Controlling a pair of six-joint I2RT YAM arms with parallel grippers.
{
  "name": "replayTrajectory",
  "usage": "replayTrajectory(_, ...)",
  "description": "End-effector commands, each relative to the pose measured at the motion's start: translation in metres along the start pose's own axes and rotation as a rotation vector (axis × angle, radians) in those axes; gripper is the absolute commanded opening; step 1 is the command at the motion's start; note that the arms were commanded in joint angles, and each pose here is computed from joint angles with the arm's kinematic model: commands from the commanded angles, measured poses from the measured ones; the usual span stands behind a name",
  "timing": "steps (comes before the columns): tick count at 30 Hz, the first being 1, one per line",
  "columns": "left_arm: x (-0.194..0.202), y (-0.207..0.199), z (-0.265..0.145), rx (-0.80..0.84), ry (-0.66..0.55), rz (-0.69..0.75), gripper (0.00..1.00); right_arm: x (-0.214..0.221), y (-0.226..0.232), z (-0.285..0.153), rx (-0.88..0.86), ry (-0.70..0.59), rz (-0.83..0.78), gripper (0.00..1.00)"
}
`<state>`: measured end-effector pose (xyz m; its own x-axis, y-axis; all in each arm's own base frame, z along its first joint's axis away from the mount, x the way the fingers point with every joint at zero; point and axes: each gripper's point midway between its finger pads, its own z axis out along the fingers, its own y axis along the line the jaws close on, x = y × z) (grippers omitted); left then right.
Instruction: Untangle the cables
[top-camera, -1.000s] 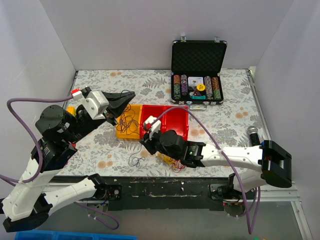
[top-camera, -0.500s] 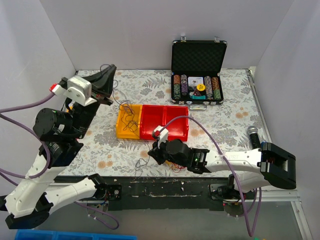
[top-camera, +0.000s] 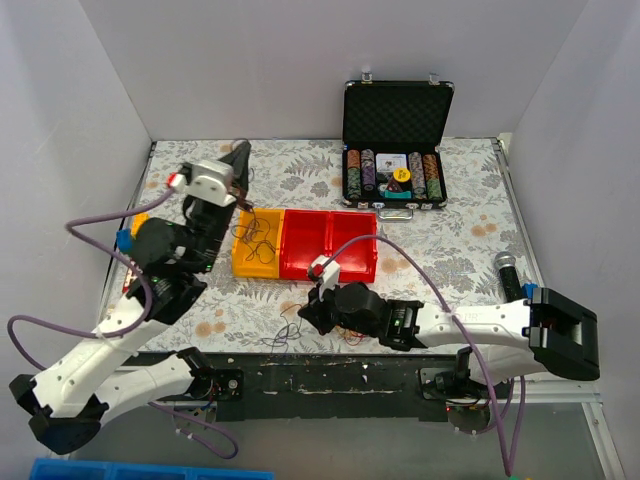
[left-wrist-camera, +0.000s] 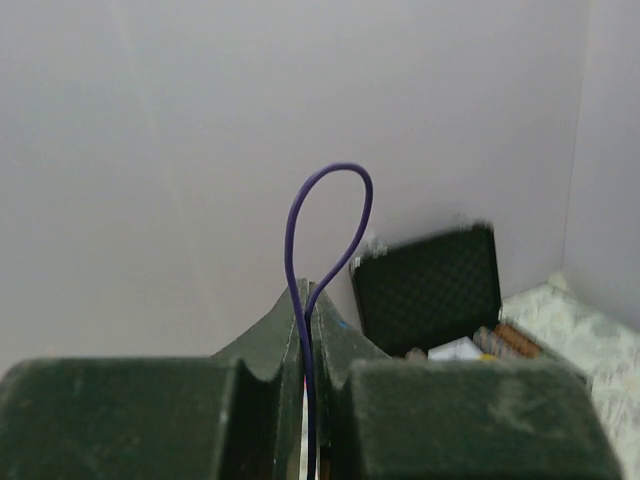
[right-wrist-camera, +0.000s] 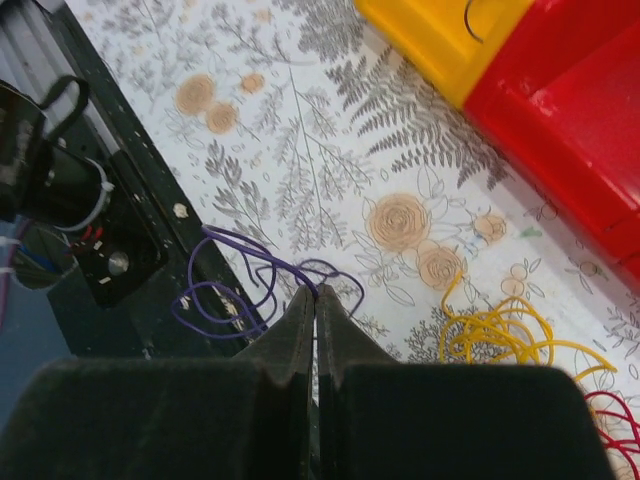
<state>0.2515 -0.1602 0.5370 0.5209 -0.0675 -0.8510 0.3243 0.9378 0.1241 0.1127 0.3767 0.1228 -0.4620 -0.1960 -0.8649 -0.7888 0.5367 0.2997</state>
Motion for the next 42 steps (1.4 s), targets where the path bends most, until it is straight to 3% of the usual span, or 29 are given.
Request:
replayTrajectory(1,0.084,-0.002,-0.014,-0.028,0.165,0.086,0.0,-0.07,0.03,-0.016,-0.078,-0.165,0.017,0.01)
replayTrajectory(13,0.25,0.038,-0.013,-0.076,0.445,0.104,0.0,-0.151,0.066,-0.055,-0.158,-0.329,-0.031,0.01)
replayTrajectory(19,0.293,0.014,-0.027,0.039,0.551,0.049,0.0,-0.191,0.075,-0.071,-0.157,-0.398,-0.061,0.01)
replayTrajectory(26,0.347,0.025,-0.048,-0.001,0.729,0.044,0.0,-0.253,0.078,-0.101,-0.101,-0.522,-0.078,0.01)
replayTrajectory(28,0.361,0.025,-0.054,-0.001,0.763,0.041,0.13,-0.271,0.075,-0.112,-0.068,-0.567,-0.078,0.01)
replayTrajectory(30,0.38,0.022,-0.061,0.014,0.836,0.016,0.5,-0.286,0.074,-0.12,-0.044,-0.6,-0.093,0.01)
replayTrajectory(32,0.396,0.023,-0.066,0.015,0.901,-0.036,0.68,-0.298,0.069,-0.124,0.005,-0.613,-0.11,0.01)
replayTrajectory(39,0.383,0.053,-0.026,-0.059,0.861,-0.183,0.75,-0.318,0.057,-0.125,0.113,-0.628,-0.161,0.01)
replayTrajectory(41,0.372,0.069,-0.016,-0.086,0.852,-0.236,0.81,-0.318,0.053,-0.119,0.129,-0.616,-0.163,0.01)
replayTrajectory(42,0.364,0.072,-0.01,-0.083,0.846,-0.262,0.9,-0.316,0.052,-0.112,0.134,-0.603,-0.162,0.01)
